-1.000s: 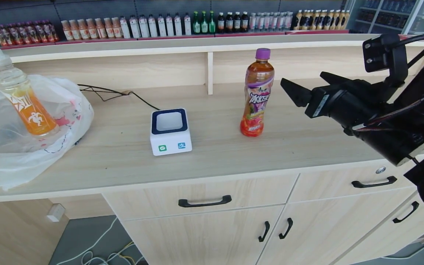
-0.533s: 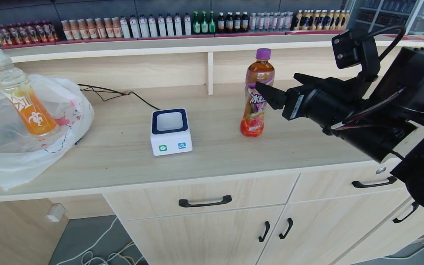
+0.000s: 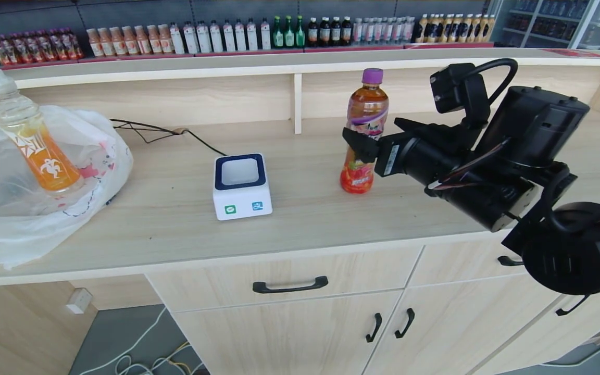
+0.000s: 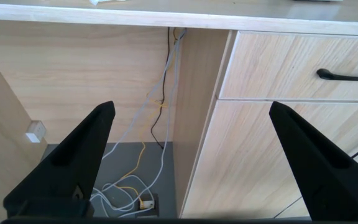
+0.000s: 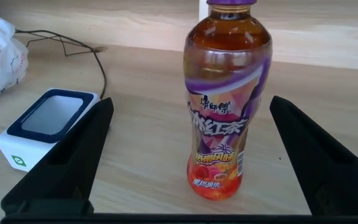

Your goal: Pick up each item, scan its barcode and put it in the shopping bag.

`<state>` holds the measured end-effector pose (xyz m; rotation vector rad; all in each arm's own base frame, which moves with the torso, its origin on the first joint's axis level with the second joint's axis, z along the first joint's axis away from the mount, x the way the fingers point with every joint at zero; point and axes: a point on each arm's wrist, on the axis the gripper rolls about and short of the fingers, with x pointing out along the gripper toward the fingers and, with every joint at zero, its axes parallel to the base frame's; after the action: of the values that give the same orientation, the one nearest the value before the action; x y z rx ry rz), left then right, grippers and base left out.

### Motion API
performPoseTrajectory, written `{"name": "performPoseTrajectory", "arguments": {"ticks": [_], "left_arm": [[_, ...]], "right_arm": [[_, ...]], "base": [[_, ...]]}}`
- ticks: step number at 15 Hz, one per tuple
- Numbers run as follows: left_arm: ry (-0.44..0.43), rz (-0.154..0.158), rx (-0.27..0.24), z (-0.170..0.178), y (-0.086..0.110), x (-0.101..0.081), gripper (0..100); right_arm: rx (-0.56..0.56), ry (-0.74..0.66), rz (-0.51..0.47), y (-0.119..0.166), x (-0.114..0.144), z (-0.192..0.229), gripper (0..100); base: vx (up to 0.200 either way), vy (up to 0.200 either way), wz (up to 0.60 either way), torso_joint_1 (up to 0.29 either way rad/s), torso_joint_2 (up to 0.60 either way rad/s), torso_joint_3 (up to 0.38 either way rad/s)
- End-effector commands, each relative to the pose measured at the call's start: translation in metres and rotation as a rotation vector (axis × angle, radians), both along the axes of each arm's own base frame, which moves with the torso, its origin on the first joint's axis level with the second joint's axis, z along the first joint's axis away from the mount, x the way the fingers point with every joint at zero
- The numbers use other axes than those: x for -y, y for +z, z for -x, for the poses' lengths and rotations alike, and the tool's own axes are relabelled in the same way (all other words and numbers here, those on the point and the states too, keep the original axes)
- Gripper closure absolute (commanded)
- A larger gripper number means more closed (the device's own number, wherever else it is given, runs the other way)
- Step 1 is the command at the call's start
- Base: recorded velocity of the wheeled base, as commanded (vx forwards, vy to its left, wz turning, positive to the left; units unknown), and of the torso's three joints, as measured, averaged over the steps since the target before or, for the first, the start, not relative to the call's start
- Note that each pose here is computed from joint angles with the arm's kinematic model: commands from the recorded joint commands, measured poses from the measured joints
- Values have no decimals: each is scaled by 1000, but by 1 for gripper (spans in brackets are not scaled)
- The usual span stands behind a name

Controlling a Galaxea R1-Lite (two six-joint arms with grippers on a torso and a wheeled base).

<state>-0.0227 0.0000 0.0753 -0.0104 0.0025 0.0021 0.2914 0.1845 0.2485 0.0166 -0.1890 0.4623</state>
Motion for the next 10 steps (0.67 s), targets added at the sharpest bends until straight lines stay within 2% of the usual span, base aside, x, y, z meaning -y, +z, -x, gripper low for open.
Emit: {"name": "performPoseTrajectory", "arguments": {"ticks": [1,5,7,10], "left_arm": [[1,0,-1,0,0,0,0],[-1,0,-1,0,0,0,0],[1,0,-1,0,0,0,0],[-1,0,-1,0,0,0,0]], "right_arm": [[-18,0,11,-11,-5,-7,0],[-21,-45,3,-21,-4,-19,0],[-60,-78,-37,-28,-6,-23,0],[-57,-85,-53,-33,-10,-35,0]], "base": [[0,0,0,0,0,0],[0,0,0,0,0,0],[0,0,0,0,0,0],[0,0,0,0,0,0]]}}
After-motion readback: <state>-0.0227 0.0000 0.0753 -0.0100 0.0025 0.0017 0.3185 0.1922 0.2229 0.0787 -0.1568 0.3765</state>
